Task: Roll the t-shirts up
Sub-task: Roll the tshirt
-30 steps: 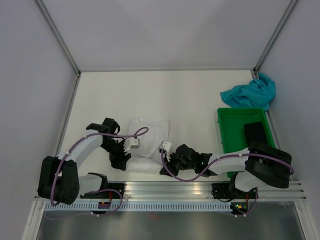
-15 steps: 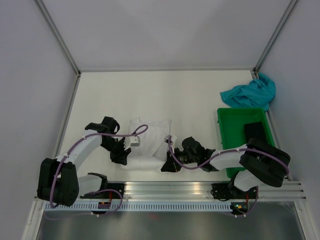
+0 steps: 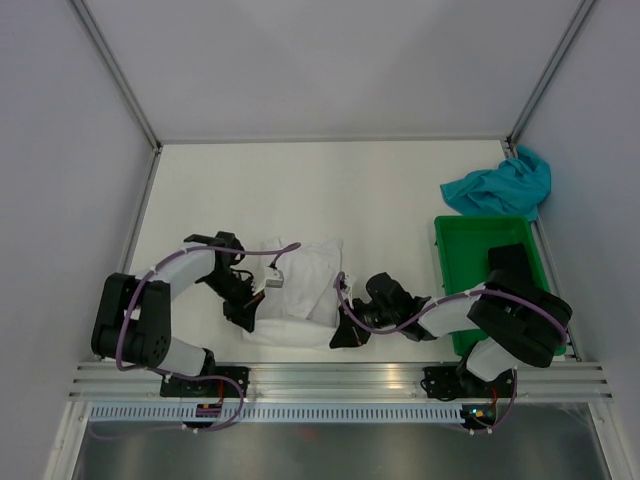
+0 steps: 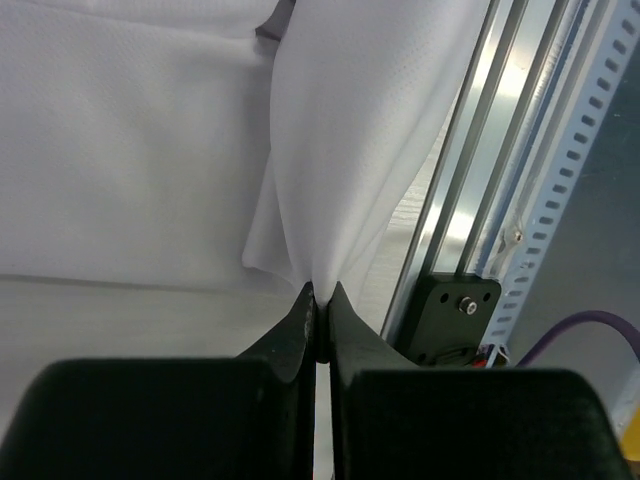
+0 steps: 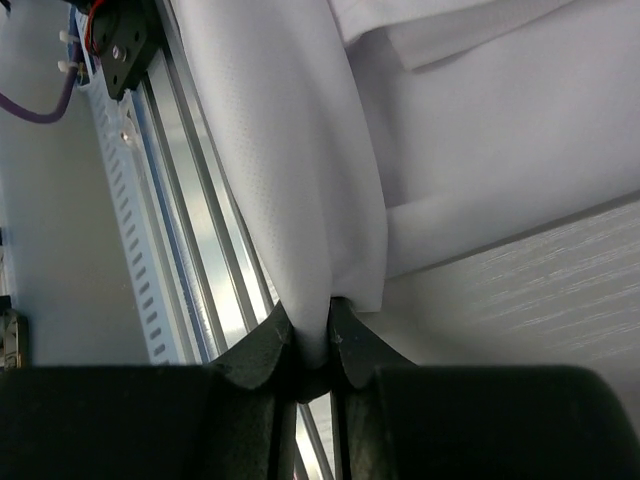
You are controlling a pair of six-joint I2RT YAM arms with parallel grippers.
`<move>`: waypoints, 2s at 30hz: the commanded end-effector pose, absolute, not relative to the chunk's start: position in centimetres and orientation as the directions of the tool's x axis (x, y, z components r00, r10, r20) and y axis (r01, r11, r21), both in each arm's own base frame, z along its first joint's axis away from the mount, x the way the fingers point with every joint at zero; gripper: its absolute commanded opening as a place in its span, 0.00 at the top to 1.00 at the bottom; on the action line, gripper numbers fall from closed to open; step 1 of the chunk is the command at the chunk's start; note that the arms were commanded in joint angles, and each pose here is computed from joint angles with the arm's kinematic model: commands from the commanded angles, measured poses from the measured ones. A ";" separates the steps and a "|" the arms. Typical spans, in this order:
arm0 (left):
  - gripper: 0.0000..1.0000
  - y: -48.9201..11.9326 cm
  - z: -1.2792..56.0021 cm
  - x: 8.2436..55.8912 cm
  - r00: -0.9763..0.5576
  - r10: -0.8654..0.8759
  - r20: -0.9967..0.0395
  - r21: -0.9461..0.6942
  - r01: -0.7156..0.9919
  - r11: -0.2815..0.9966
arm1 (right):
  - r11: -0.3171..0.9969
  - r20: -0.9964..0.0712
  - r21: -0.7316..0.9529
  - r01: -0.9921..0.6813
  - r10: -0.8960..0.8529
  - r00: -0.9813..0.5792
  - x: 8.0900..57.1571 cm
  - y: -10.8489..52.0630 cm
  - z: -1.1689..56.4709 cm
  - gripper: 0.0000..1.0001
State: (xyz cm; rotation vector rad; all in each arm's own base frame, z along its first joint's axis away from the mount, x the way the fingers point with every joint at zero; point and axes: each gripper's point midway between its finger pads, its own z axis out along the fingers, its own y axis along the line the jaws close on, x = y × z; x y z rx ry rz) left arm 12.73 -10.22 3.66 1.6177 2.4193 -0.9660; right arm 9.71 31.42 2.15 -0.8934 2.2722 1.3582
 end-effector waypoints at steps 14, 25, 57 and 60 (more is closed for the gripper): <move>0.97 -10.5 3.1 14.7 -0.513 0.788 -0.340 -0.495 0.810 0.314 | 0.469 -0.695 0.441 -0.765 -0.361 -0.622 13.4 29.7 5.1 0.43; 0.96 -11.0 3.4 14.6 -0.542 0.767 -0.344 -0.519 0.790 0.325 | 0.417 -0.837 -0.179 -0.891 -0.540 -0.085 12.9 30.6 10.2 0.41; 0.93 -10.9 3.4 15.2 -0.511 0.786 -0.349 -0.510 0.807 0.298 | 0.042 -0.278 -0.630 -0.775 -0.944 0.175 12.1 30.9 -0.1 0.55; 0.89 -10.9 3.4 15.3 -0.511 0.785 -0.349 -0.509 0.807 0.299 | 0.040 -0.281 -0.611 -0.791 -0.945 0.169 12.3 30.7 -0.1 0.78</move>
